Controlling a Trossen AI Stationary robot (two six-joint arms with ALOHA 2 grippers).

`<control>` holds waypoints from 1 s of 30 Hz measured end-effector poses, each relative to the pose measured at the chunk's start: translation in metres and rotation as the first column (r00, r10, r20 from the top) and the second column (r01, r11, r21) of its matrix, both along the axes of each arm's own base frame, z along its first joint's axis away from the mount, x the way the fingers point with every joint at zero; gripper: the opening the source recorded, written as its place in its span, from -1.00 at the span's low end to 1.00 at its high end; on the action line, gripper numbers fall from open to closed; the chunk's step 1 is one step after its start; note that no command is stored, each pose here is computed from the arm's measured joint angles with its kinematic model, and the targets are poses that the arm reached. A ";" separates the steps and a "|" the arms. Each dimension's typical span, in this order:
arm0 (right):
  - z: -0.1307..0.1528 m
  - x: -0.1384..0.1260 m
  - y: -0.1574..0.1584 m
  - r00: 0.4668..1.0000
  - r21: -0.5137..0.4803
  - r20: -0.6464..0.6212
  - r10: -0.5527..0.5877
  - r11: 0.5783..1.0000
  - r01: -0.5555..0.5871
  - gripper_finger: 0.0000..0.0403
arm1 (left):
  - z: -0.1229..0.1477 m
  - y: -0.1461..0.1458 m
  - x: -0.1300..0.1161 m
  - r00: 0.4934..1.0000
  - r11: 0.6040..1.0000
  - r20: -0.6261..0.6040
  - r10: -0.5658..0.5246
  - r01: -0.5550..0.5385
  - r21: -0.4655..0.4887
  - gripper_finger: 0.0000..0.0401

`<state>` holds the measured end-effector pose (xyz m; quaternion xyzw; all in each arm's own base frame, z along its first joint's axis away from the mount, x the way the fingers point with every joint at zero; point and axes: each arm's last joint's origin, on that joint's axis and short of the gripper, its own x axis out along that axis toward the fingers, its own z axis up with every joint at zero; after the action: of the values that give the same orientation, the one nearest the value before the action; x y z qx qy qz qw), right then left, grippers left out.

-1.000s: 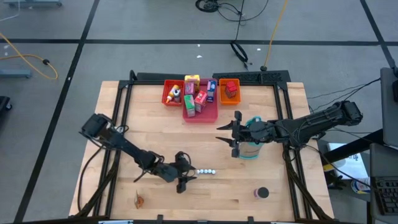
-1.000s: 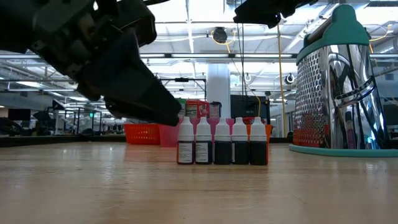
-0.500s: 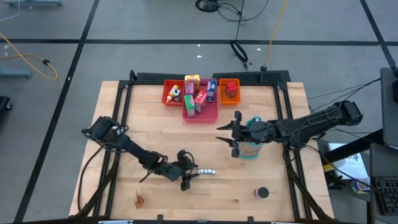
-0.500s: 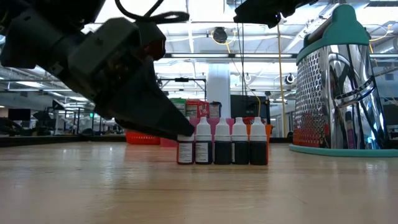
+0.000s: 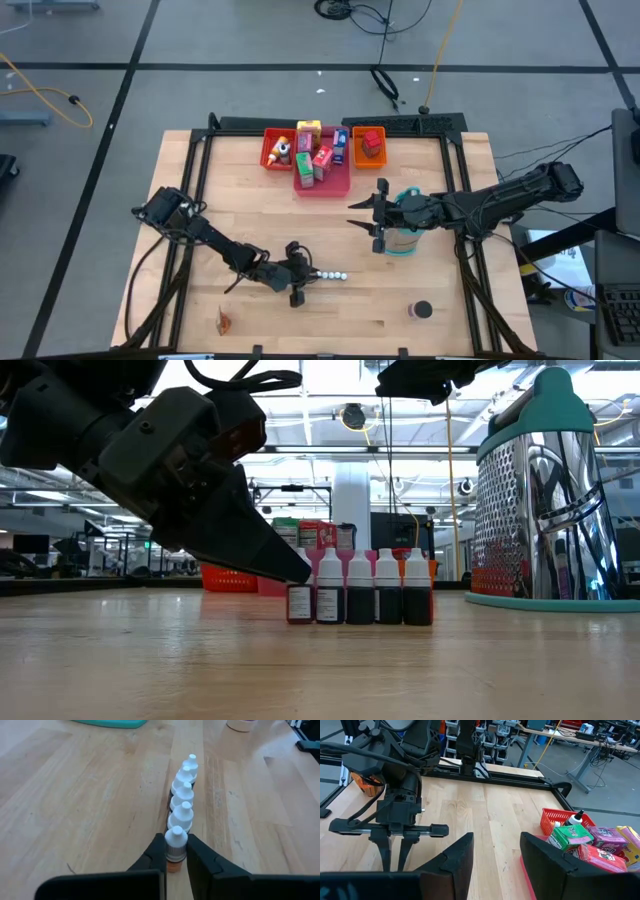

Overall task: Pick & Place Kitchen Items
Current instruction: Put the small brown food coloring bottle into the red bin

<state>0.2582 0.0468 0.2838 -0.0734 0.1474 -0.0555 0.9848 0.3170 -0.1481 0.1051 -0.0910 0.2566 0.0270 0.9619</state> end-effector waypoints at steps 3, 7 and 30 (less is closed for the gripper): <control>0.000 0.000 0.000 1.000 0.000 0.000 0.000 1.000 0.000 -0.23 | 0.000 0.000 0.000 1.000 1.000 -0.002 0.001 -0.001 -0.001 -0.86; 0.000 0.000 0.000 1.000 0.000 0.000 0.000 1.000 0.000 -0.23 | -0.001 0.001 -0.001 1.000 1.000 -0.013 0.015 -0.015 -0.001 -0.85; -0.001 0.000 0.000 1.000 -0.002 -0.008 0.000 1.000 0.000 -0.23 | 0.110 0.058 -0.052 0.944 0.935 -0.020 0.330 -0.325 0.140 -0.82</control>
<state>0.2580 0.0467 0.2831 -0.0747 0.1512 -0.0555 0.9841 0.2652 -0.0897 0.2147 -0.0665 0.2564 0.2061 0.9420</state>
